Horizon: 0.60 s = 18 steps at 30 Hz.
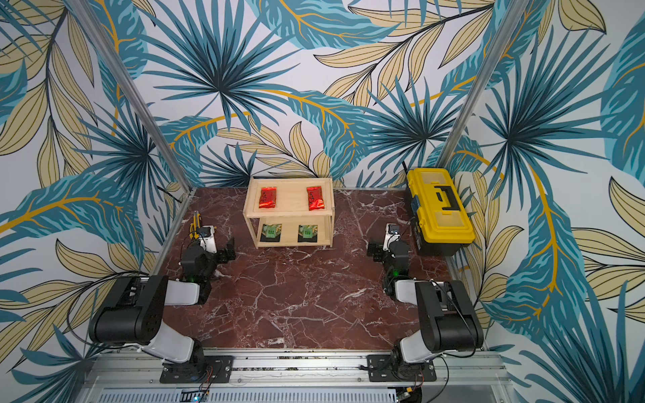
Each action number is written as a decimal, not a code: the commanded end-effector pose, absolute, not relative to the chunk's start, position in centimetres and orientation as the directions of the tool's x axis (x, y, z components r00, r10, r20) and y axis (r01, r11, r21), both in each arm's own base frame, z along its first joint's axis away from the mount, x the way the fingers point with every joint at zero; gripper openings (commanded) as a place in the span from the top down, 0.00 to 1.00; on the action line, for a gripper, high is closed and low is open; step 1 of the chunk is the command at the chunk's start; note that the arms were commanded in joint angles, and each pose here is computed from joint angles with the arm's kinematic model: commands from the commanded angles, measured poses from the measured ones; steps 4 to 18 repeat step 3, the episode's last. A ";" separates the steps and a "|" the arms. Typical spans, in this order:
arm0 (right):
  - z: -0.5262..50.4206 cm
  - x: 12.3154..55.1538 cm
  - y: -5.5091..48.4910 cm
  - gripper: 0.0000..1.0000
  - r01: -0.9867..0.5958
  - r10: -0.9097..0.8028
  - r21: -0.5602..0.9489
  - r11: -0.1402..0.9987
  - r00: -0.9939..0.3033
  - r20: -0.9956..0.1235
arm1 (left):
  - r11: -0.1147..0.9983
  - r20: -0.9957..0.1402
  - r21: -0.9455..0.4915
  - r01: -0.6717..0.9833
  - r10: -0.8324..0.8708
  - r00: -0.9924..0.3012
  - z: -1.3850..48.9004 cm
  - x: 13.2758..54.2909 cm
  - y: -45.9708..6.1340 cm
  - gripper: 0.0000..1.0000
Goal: Place the tea bags on the shelf by color
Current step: Reset both arms
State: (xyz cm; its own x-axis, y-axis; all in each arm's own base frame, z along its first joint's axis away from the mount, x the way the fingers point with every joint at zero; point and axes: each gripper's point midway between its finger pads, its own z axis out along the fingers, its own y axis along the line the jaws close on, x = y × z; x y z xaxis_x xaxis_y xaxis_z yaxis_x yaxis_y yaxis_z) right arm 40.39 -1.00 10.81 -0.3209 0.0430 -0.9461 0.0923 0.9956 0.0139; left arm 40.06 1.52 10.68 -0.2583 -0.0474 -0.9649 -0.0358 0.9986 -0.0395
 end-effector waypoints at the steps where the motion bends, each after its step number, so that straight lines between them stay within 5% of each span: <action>1: 10.6 40.5 -0.7 0.01 0.082 0.032 0.005 0.997 -0.332 -0.943 | 0.999 -0.972 -0.035 -0.028 -0.041 -0.233 11.6 40.6 1.7 0.00; 18: 10.8 40.2 -0.7 0.01 0.082 0.034 0.008 0.997 -0.320 -0.947 | 0.999 -0.972 -0.032 -0.027 -0.038 -0.231 11.6 40.5 1.7 0.00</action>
